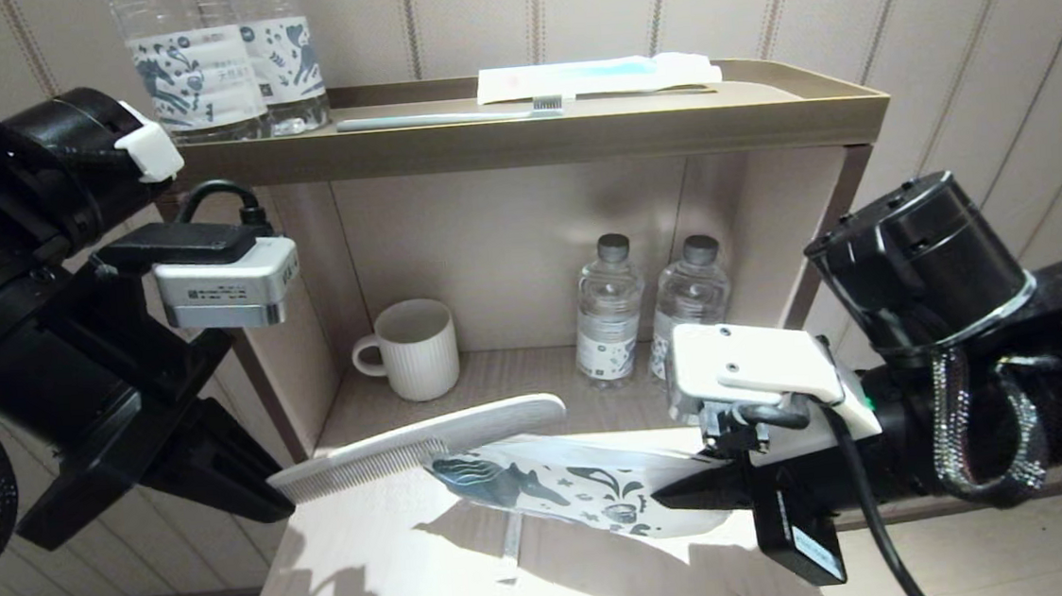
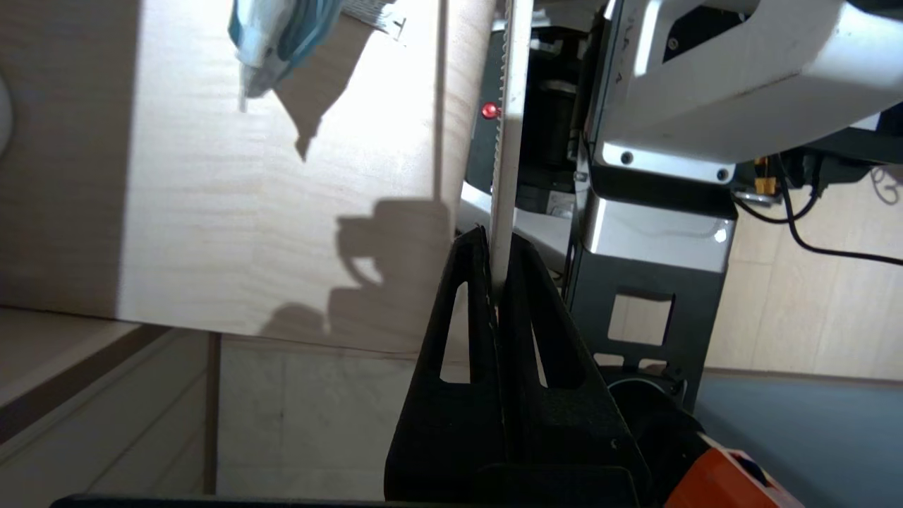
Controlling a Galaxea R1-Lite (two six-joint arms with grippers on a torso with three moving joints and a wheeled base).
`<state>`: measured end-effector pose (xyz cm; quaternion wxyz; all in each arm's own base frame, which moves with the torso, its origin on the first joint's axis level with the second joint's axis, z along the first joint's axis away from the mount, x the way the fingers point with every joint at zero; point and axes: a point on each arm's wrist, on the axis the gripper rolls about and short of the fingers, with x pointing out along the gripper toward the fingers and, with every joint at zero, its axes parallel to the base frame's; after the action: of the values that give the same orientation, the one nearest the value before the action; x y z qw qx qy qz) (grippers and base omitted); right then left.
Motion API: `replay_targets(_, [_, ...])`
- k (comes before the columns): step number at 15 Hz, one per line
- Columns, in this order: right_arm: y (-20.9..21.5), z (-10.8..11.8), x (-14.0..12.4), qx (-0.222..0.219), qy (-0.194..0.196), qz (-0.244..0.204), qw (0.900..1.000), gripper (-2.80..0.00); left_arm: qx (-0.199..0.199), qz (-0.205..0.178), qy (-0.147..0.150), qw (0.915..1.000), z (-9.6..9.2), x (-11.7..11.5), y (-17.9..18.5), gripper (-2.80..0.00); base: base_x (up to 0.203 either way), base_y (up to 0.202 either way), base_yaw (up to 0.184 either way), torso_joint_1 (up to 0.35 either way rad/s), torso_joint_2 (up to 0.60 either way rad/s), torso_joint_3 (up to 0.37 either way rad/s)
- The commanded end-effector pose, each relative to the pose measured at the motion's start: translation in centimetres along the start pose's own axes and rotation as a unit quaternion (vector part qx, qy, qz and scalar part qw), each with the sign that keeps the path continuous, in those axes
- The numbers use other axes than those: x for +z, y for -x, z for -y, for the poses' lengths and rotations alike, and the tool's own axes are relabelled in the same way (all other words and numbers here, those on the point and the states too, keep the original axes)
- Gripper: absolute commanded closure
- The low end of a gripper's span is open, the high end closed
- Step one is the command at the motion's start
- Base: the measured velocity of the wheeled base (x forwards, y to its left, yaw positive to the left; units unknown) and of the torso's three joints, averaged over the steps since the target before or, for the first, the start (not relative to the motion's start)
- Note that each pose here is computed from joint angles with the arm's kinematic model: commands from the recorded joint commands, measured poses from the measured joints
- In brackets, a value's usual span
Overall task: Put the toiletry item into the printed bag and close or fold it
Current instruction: Place the comb into the storage bag
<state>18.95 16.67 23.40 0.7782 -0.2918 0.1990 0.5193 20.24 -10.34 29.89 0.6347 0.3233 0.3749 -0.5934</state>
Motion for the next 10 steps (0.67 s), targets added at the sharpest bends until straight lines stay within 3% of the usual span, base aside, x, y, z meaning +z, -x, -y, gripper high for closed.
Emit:
replay_targets(1, [-0.3,0.1,-0.2,0.009,-0.001,0.003,1.000,0.00,-0.013,-0.006,0.002,0.9999,-0.2,-0.2,-0.5,0.00,0.000,0.000,0.000,0.000,0.00,0.000])
replay_targets(10, [-0.5,-0.2,-0.7,0.026,0.002,0.038,0.999,0.00,-0.036,-0.034,-0.011,0.9987,-2.4,0.2,-2.7,0.00,0.000,0.000,0.000,0.000,0.00,0.000])
